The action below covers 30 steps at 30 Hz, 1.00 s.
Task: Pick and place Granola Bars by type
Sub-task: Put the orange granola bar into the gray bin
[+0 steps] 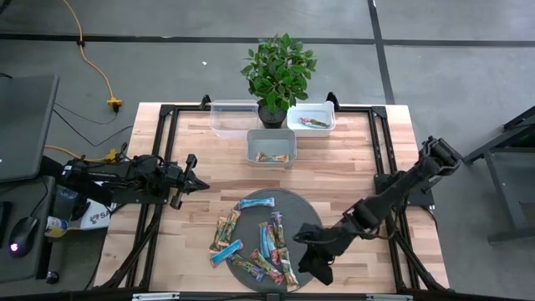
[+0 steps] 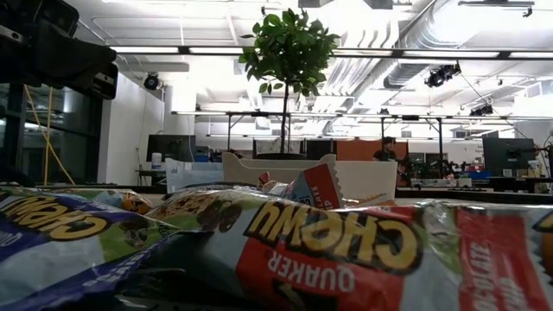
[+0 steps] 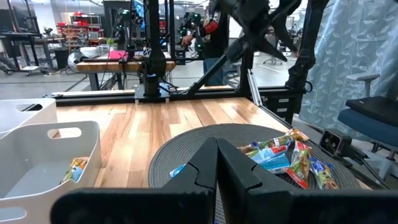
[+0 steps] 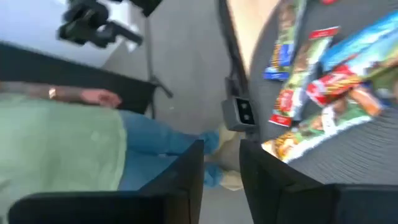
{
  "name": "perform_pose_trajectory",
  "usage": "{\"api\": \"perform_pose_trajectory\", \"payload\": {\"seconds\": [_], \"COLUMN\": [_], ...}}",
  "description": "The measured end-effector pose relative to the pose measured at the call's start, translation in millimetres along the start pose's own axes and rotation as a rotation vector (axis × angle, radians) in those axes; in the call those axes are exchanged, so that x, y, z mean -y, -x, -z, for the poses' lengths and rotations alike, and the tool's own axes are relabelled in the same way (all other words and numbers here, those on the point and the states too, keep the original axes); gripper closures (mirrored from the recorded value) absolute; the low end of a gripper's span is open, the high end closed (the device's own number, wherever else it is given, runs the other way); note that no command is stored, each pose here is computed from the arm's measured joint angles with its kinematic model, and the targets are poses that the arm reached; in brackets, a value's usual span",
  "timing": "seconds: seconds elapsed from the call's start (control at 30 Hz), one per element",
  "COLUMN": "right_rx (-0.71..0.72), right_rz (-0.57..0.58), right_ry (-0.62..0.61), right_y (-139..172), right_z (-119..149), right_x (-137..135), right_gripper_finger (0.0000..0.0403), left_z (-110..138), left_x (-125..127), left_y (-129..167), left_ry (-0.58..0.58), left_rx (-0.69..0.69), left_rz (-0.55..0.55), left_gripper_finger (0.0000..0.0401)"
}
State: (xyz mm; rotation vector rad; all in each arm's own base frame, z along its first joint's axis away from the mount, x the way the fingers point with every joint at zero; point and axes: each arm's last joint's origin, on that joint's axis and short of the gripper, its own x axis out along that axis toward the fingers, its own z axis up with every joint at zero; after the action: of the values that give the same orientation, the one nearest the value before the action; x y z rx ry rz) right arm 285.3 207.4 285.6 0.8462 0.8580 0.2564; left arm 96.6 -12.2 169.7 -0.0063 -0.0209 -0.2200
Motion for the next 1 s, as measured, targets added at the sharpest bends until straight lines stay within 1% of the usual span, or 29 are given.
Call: {"api": "perform_pose_trajectory", "payload": {"seconds": [0.17,0.3,0.37,0.47,0.57,0.63,0.83,1.0], "right_rx": [0.024,0.008,0.001,-0.003,0.017,0.018,0.042,0.03], "right_rz": [0.118,0.191,0.228,0.3,0.386,0.416,0.504,0.532], "right_ry": [-0.041,-0.097,-0.148,-0.217,-0.341,-0.377,-0.438,-0.442], "right_y": [7.4,-5.8,-15.5,-35.2,-55.5,-68.2,-95.4,-105.2], "right_z": [-12.1,-18.1,-20.2,-19.4,-16.9,-15.7,-8.3,-4.8], "right_x": [-22.1,-29.1,-29.3,-23.3,-9.2,-0.8,18.9,26.5], "right_gripper_finger": [0.0322,0.0322,0.0322,0.0322,0.0322,0.0322,0.0312,0.028], "left_z": [0.1,0.1,0.1,0.1,0.1,0.1,0.0,0.0], "left_x": [0.0,0.0,0.0,0.0,0.0,0.0,0.0,0.2], "left_y": [0.0,0.0,0.0,0.0,0.0,0.0,0.0,0.0], "left_ry": [0.0,0.0,0.0,0.0,0.0,0.0,0.0,0.0], "left_rx": [0.0,0.0,0.0,-0.001,0.0,0.0,0.0,0.0], "left_rz": [0.0,0.001,0.001,0.001,0.001,0.002,0.002,0.006], "left_gripper_finger": [0.04,0.04,0.04,0.04,0.04,0.04,0.04,0.04]}}
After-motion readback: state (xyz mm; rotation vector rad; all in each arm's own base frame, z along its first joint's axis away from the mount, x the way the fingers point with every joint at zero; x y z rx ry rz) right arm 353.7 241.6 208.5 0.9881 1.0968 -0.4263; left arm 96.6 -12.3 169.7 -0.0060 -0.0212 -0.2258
